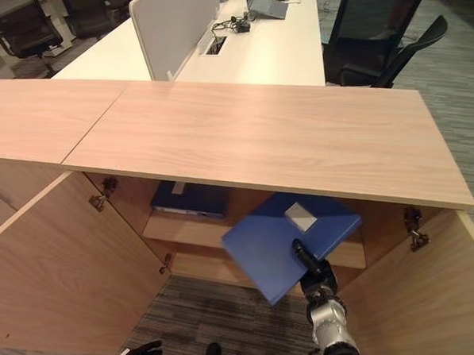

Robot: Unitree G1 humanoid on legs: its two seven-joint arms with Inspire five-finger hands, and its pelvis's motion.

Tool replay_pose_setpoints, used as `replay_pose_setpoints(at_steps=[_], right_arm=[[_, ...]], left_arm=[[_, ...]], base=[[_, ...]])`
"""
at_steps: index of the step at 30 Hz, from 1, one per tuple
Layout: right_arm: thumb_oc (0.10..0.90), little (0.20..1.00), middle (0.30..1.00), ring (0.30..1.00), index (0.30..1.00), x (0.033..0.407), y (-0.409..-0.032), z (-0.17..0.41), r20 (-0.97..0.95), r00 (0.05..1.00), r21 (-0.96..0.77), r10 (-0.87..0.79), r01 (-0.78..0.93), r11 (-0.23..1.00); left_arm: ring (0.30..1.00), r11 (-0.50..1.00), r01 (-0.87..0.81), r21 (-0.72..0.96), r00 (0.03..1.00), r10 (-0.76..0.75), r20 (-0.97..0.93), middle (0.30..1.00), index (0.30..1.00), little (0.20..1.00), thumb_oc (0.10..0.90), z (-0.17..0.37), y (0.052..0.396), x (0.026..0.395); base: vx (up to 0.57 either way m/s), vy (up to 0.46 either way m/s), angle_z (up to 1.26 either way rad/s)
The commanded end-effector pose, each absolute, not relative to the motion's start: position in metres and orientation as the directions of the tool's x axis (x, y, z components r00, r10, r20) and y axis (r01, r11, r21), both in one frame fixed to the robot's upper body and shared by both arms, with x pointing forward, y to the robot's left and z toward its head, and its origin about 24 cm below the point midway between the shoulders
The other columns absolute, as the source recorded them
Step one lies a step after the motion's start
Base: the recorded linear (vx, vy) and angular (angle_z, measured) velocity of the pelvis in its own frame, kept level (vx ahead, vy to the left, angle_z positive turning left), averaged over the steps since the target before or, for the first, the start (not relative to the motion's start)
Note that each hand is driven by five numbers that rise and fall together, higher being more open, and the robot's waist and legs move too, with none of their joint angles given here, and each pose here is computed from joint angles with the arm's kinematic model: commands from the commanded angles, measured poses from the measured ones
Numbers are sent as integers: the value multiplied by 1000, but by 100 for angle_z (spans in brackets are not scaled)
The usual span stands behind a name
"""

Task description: Put the empty folder in the office cabinet

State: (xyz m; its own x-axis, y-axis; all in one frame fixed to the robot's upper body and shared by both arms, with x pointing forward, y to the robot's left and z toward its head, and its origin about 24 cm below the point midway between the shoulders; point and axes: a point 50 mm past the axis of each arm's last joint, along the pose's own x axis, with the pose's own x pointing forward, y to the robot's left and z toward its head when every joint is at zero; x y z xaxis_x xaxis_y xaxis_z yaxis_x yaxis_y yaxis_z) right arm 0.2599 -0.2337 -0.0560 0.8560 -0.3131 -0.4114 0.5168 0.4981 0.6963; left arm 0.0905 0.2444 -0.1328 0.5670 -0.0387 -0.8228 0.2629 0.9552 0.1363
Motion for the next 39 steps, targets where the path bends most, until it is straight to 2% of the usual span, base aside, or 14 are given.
replay_pose_setpoints(at_steps=[1,4,7,12,16,19,25,29,39], right_arm=[[400,300,300,300,300,315,-267,29,-93,864,834,-495,339,436],[400,300,300,300,300,335,-300,73,-57,778,888,-625,326,325],[400,300,300,300,300,351,-309,105,-40,756,913,-653,293,284],[400,300,300,300,300,372,-324,183,78,740,937,-668,174,302],[400,300,300,300,300,373,-335,225,160,718,927,-678,127,354],[400,300,300,300,300,371,-343,254,205,695,932,-689,76,353],[400,300,300,300,300,364,-352,282,241,661,933,-711,43,357],[400,300,300,300,300,359,-355,307,260,622,944,-739,-3,329],[400,300,300,300,300,355,-362,308,196,598,958,-777,54,282]], left_arm=[[900,934,304,187,679,-74,-731,900,900,900,800,-114,246,135],[900,909,358,214,708,-115,-697,900,900,900,800,-105,242,149],[900,902,374,214,710,-129,-693,900,900,900,800,-103,240,154],[900,870,426,249,695,-138,-705,900,900,900,800,-105,237,161],[900,912,351,212,727,-123,-676,900,900,900,800,-100,240,167],[900,908,363,207,730,-140,-669,900,900,900,800,-98,239,169],[900,908,364,207,741,-147,-655,900,900,900,800,-95,238,175],[900,925,325,196,784,-148,-603,900,900,900,800,-85,237,189],[900,944,263,201,817,-107,-567,900,900,900,800,-78,242,197]], base=[[-50,-1,28],[-47,1,23],[-33,13,15],[-5,18,2],[-14,9,-2],[42,7,3],[28,2,6],[83,-13,26],[25,-20,13]])
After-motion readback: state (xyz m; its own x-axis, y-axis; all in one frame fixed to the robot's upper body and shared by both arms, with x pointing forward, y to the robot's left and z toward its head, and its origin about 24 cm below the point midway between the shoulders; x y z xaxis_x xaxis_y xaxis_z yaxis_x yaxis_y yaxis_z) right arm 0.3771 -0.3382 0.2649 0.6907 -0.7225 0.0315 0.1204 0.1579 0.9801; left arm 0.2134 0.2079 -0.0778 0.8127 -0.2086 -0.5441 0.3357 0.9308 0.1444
